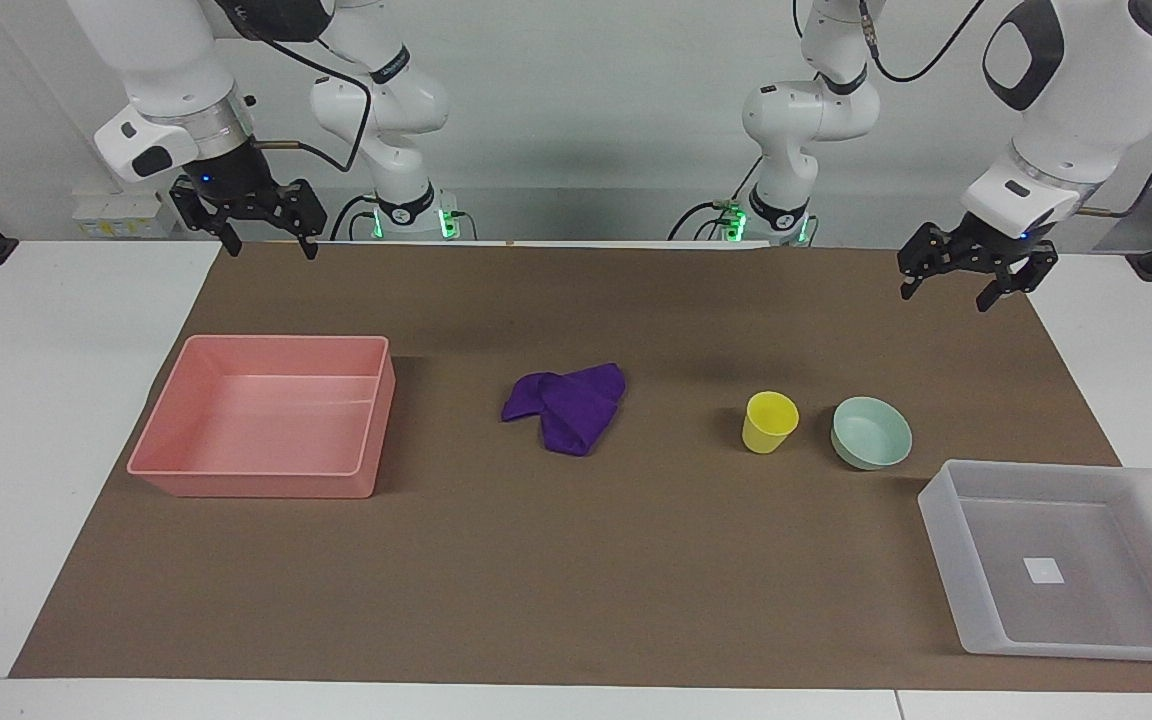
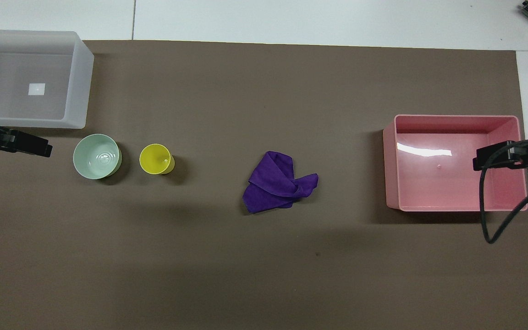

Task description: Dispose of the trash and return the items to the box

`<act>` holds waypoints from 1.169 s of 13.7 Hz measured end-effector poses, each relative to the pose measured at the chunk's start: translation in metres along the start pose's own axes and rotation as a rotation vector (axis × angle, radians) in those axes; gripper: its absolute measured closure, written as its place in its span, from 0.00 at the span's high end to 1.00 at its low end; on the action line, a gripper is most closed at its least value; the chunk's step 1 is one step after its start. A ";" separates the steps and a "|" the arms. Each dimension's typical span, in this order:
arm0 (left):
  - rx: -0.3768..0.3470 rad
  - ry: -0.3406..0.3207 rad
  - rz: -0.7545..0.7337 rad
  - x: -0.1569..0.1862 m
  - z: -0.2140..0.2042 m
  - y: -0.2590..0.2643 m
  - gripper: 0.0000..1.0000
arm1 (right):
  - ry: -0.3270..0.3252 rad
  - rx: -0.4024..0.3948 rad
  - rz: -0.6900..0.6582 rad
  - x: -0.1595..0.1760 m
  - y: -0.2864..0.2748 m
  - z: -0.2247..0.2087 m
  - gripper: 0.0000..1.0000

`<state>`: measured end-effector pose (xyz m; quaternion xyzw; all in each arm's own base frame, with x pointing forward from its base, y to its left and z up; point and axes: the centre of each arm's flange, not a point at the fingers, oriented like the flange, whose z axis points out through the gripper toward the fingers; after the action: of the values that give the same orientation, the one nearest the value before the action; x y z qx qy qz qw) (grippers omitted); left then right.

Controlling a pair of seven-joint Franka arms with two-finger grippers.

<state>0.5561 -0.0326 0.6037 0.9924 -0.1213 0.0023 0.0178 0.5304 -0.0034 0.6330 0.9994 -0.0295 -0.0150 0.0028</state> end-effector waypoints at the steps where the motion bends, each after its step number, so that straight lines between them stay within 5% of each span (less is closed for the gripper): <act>1: 0.000 0.000 0.001 0.000 0.000 0.001 1.00 | -0.001 0.000 0.000 0.000 0.000 0.000 1.00; 16: 0.008 0.041 -0.004 0.003 0.004 -0.002 1.00 | 0.013 0.002 0.001 0.000 0.000 0.002 1.00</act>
<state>0.5598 -0.0316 0.6002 0.9925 -0.1191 0.0232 0.0162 0.5300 -0.0035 0.6305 0.9995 -0.0298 -0.0084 0.0023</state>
